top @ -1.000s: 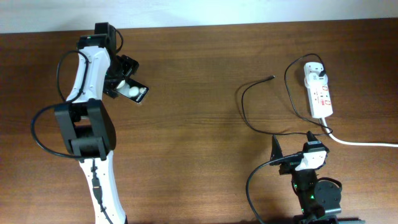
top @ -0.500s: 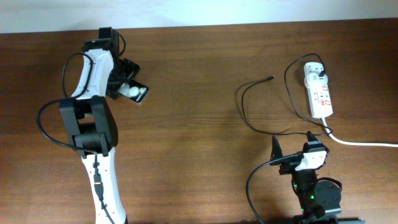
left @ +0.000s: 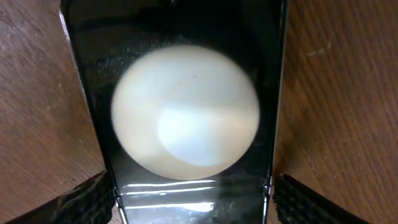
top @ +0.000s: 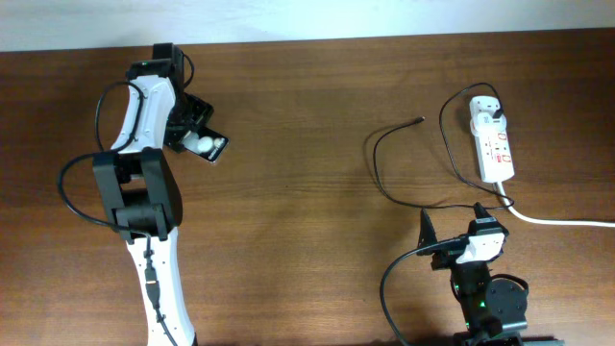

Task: Plug charger to phone and switch on socket
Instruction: 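Lower the left gripper and close it on the phone's sides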

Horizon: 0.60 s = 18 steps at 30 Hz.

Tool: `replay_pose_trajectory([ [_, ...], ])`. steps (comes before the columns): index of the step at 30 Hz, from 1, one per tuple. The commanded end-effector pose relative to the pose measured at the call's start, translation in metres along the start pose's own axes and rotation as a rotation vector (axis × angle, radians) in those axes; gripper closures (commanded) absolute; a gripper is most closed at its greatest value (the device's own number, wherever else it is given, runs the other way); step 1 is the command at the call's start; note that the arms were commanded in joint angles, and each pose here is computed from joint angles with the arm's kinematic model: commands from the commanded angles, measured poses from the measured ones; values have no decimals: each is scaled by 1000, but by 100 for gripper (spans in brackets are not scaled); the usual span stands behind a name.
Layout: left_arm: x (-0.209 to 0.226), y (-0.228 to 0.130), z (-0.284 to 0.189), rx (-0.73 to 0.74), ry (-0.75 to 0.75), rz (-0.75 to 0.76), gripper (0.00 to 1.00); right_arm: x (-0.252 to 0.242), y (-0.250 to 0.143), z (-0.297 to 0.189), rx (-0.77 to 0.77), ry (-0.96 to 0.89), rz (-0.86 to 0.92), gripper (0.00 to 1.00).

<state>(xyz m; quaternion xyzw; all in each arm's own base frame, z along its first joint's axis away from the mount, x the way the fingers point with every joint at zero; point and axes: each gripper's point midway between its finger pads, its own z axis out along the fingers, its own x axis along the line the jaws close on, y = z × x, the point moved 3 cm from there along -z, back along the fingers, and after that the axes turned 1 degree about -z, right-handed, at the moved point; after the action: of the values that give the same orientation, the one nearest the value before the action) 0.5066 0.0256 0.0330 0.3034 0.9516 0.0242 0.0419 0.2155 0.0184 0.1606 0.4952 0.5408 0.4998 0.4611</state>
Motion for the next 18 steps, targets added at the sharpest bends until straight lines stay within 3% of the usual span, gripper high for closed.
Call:
replay_pose_trajectory([
  [1, 13, -13, 29, 80, 69, 4, 23, -1, -3, 0, 4, -5, -6, 1],
  [4, 24, -23, 27, 125, 120, 45, 27, -1, -3, 0, 4, -5, -6, 1],
  [7, 27, -34, 25, 164, 144, 197, 27, -1, -3, 0, 4, -5, -6, 1],
  [12, 10, -50, 27, 164, 112, 484, 26, -1, -3, 0, 4, -5, -6, 1],
  [18, -8, -62, 29, 136, 76, 653, 26, -1, -3, 0, 4, -5, -6, 1],
])
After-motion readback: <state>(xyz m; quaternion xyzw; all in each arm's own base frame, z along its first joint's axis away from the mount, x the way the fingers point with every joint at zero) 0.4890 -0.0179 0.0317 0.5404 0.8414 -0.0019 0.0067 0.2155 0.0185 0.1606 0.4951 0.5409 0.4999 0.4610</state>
